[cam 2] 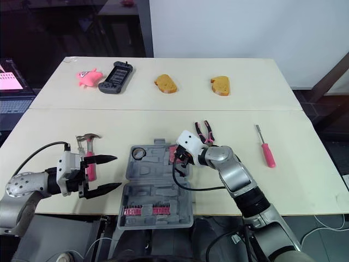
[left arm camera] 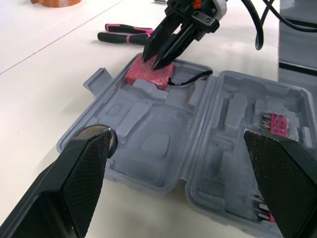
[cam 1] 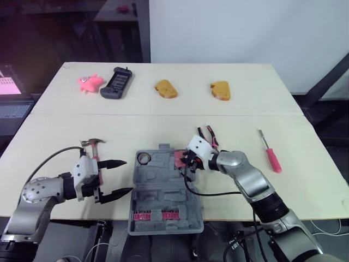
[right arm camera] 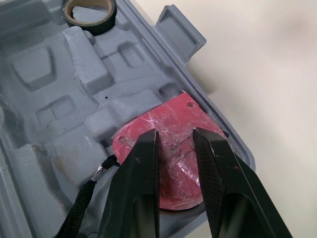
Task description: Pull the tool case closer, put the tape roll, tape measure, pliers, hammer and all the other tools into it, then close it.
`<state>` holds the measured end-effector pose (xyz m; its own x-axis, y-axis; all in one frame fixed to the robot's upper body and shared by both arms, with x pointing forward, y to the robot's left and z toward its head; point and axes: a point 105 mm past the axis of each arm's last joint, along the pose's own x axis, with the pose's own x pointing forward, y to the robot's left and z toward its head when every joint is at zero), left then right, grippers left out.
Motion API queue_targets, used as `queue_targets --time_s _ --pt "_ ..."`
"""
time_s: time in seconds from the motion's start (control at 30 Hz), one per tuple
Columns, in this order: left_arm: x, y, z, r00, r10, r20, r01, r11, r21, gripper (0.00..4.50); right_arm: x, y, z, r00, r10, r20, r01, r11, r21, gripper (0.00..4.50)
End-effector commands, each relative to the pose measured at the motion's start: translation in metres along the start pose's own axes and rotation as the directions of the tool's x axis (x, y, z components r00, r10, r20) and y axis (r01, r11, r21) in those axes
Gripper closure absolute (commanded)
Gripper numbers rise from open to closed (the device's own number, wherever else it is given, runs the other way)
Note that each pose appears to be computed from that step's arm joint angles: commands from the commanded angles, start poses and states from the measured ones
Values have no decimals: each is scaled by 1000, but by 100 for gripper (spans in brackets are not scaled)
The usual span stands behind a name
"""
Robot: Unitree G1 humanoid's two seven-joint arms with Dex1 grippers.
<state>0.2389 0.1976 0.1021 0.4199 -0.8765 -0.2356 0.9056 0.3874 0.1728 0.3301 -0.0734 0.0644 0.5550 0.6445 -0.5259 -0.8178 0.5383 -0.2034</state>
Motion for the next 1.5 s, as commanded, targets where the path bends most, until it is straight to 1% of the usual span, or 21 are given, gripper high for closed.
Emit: queue_targets --time_s 0.03,0.1,0.17,0.27,0.33,0.5,0.57,0.67,0.73,0.8,0.87,0.97,1.1,1.2,1.3,1.33,1.4,1.47,1.5 --pt "-5 4 10 1000 16 7 -16 999 39 0 2 7 -38 989 19 -147 -4 995 102 335" --pt "-5 4 10 1000 16 8 -16 999 40 0 4 12 -54 975 31 -218 3 988 157 335" --pt "-5 4 11 1000 15 8 -15 999 43 0 4 15 -61 966 36 -257 12 983 181 335" --pt "-5 5 12 1000 15 9 -15 999 46 0 3 18 -86 929 54 -367 48 964 263 335" --pt "-6 5 12 1000 15 7 -15 999 47 0 4 19 -88 925 57 -376 54 958 281 335" --pt "-6 5 12 1000 17 3 -18 999 47 0 10 25 -70 948 93 -305 1 955 296 335" --pt "-7 5 11 1000 20 0 -20 999 46 0 10 24 -62 958 86 -273 -11 965 264 335" --pt "-7 6 11 1000 23 2 -23 999 45 0 10 20 -42 980 73 -184 -31 974 225 335" --pt "-10 8 11 999 35 -3 -35 998 50 0 0 12 4 998 56 6 -56 982 182 335" --pt "-14 12 10 998 54 -11 -53 997 54 0 -20 5 42 985 51 163 -70 990 118 335" --pt "-16 14 10 998 64 -15 -64 996 56 0 -36 2 58 973 52 224 -70 995 75 335" --pt "-20 15 10 996 83 -20 -82 995 52 0 -59 -1 70 960 65 274 -84 995 56 335" --pt "-33 21 8 989 144 -30 -143 989 42 0 -84 -2 63 960 90 267 -95 996 5 335" --pt "-49 30 5 974 221 -48 -219 975 33 0 -104 -10 49 963 57 264 -65 998 21 335" --pt "-82 39 -5 940 324 -110 -323 946 28 0 -132 -29 8 982 -58 182 41 995 95 335" --pt "-98 43 -10 917 374 -139 -374 927 25 0 -148 -35 -8 981 -106 165 79 984 159 312" --pt "-127 47 -20 874 445 -196 -450 893 19 0 -174 -40 -33 977 -173 126 142 965 220 253" --pt "-159 51 -31 813 521 -260 -533 846 30 0 -202 -41 -52 968 -227 110 188 941 281 159" --pt "-174 52 -35 778 559 -285 -574 818 37 0 -217 -44 -61 957 -273 100 231 922 311 103"
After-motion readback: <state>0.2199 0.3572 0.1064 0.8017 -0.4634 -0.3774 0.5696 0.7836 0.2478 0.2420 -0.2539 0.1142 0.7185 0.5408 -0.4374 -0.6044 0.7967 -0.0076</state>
